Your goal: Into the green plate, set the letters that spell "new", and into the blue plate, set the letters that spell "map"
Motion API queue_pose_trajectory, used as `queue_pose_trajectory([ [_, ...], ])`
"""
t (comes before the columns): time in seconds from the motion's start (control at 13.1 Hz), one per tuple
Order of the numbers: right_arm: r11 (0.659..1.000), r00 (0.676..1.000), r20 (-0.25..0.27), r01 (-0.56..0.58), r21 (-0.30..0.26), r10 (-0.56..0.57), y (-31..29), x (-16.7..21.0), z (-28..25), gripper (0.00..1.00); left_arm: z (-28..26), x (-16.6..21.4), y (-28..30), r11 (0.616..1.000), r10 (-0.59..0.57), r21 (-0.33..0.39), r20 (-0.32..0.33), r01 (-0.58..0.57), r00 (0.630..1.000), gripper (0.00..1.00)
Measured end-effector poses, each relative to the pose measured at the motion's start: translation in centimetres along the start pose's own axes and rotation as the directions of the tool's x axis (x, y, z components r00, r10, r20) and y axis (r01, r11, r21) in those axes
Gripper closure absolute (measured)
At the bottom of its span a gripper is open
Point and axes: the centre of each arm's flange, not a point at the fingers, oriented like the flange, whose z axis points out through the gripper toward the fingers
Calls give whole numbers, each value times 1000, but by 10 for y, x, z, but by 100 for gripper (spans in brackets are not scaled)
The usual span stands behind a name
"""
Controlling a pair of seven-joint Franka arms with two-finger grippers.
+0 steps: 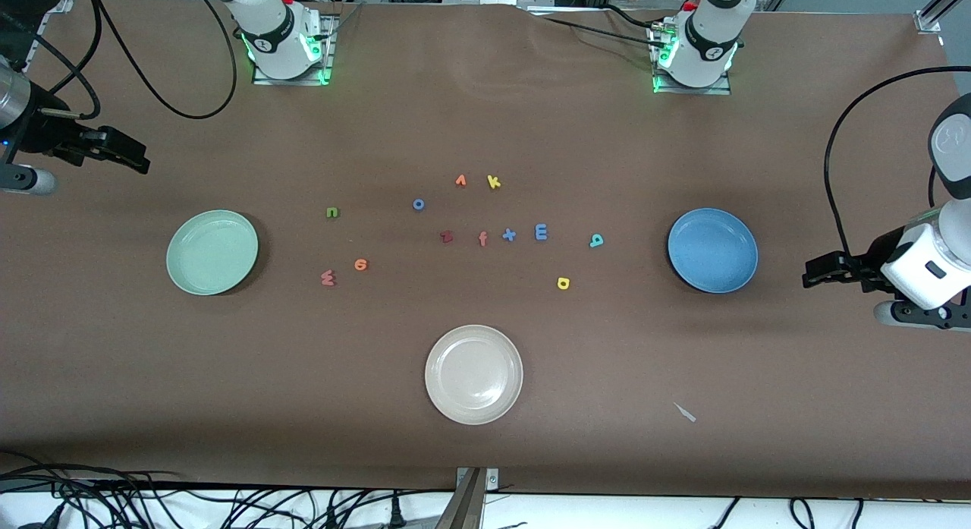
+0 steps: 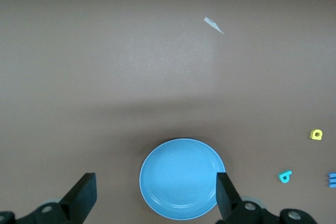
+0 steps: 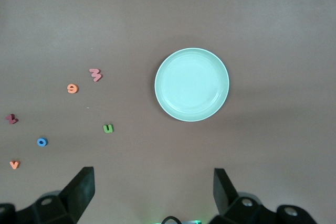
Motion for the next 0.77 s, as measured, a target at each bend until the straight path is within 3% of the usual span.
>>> queue_pose_trajectory([
  [0.77, 1000, 1000, 0, 9, -1, -9, -5, 0, 0, 0, 8, -2, 0, 1000, 0, -2, 18, 0, 1000, 0],
])
